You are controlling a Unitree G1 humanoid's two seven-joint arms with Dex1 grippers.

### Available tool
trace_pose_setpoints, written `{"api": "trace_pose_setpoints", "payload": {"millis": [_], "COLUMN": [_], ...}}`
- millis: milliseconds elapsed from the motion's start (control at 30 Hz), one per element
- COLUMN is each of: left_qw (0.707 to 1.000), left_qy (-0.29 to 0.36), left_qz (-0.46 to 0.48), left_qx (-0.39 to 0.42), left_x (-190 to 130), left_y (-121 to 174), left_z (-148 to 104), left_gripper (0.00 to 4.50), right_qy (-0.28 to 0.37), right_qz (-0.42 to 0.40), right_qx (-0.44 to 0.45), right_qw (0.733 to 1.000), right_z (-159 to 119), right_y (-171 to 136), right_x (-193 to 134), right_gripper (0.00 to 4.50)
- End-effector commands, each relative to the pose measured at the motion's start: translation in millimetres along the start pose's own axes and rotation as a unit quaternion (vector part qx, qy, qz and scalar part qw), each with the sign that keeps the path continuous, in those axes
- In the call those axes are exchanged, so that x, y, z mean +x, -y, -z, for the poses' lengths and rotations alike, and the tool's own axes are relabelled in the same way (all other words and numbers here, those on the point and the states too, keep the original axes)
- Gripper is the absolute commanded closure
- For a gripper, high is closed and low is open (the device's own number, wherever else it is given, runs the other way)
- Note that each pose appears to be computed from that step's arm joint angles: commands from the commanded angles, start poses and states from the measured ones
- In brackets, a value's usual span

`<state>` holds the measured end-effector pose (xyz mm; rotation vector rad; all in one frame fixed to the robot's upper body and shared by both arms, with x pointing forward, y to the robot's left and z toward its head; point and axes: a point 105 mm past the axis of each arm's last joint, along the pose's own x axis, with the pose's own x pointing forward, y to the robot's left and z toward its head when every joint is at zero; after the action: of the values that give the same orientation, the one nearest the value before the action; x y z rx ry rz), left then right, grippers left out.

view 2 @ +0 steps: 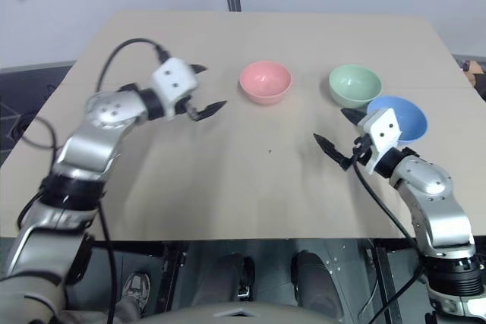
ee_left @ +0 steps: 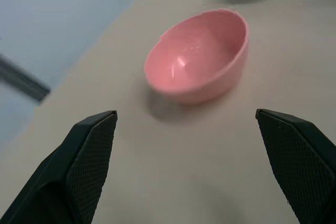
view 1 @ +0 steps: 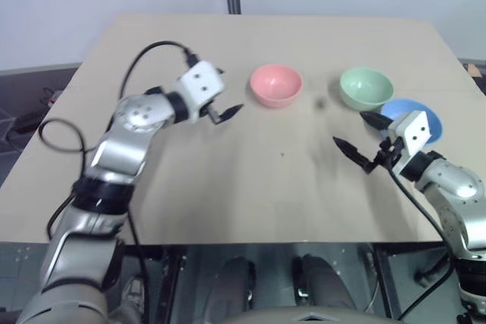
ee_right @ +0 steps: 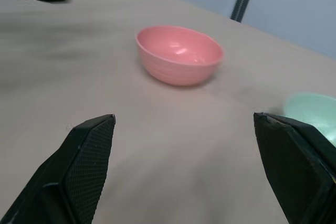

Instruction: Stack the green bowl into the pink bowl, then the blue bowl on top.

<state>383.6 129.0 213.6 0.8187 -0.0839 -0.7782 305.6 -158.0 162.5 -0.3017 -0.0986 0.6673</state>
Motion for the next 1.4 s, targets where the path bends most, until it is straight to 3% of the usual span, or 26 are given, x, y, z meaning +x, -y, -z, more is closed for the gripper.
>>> {"api": "trace_pose_setpoints", "payload": {"millis": [33,267,300,367,400,433,600,833,1033,1167,1300,1400], "left_qw": [0.996,0.968,0.962,0.948,0.948,0.946,0.939,0.933,0.898,0.875,0.904,0.935], "left_qy": [-0.032,-0.077,-0.074,-0.067,-0.066,-0.066,-0.071,-0.005,0.106,0.132,0.108,0.095], "left_qz": [0.058,0.141,0.145,0.157,0.158,0.161,0.172,0.228,0.316,0.358,0.304,0.244], "left_qx": [0.059,0.193,0.221,0.268,0.27,0.272,0.288,0.278,0.287,0.299,0.281,0.24], "left_x": [27.7,82.6,90.1,96.8,97.7,97.9,103.5,91.1,48.1,27.6,40.5,49.3], "left_y": [9.4,22.1,22.4,23.9,22.9,22.5,24.6,30.5,44.6,64.0,54.6,32.3], "left_z": [6.4,-0.8,-7.0,-14.7,-16.1,-16.4,-16.1,-33.7,-52.5,-50.5,-48.1,-54.5], "left_gripper": [0.0,0.0,0.41,0.79,1.32,1.45,3.26,3.26,3.26,3.26,3.26,2.6], "right_qy": [0.021,0.018,0.015,0.008,0.007,0.006,-0.001,-0.01,-0.027,-0.031,-0.029,-0.03], "right_qz": [0.026,0.07,0.079,0.093,0.098,0.102,0.129,0.142,0.15,0.153,0.152,0.152], "right_qx": [-0.016,-0.005,-0.003,-0.001,-0.001,0.0,0.007,0.007,0.001,0.0,0.001,0.002], "right_qw": [0.999,0.997,0.997,0.996,0.995,0.995,0.992,0.99,0.988,0.988,0.988,0.988], "right_z": [-10.6,-5.4,-4.2,-1.8,-1.3,-1.0,2.2,6.6,11.9,13.2,12.6,14.0], "right_y": [-0.6,-9.4,-10.6,-12.9,-14.4,-15.7,-19.4,-18.1,-11.6,-8.6,-10.7,-14.6], "right_x": [6.3,-0.2,-5.9,-14.2,-16.7,-18.7,-30.3,-40.4,-54.9,-57.9,-56.8,-58.4], "right_gripper": [0.09,0.09,0.0,0.0,0.0,0.0,0.0,0.0,0.0,0.0,0.0,0.0]}}
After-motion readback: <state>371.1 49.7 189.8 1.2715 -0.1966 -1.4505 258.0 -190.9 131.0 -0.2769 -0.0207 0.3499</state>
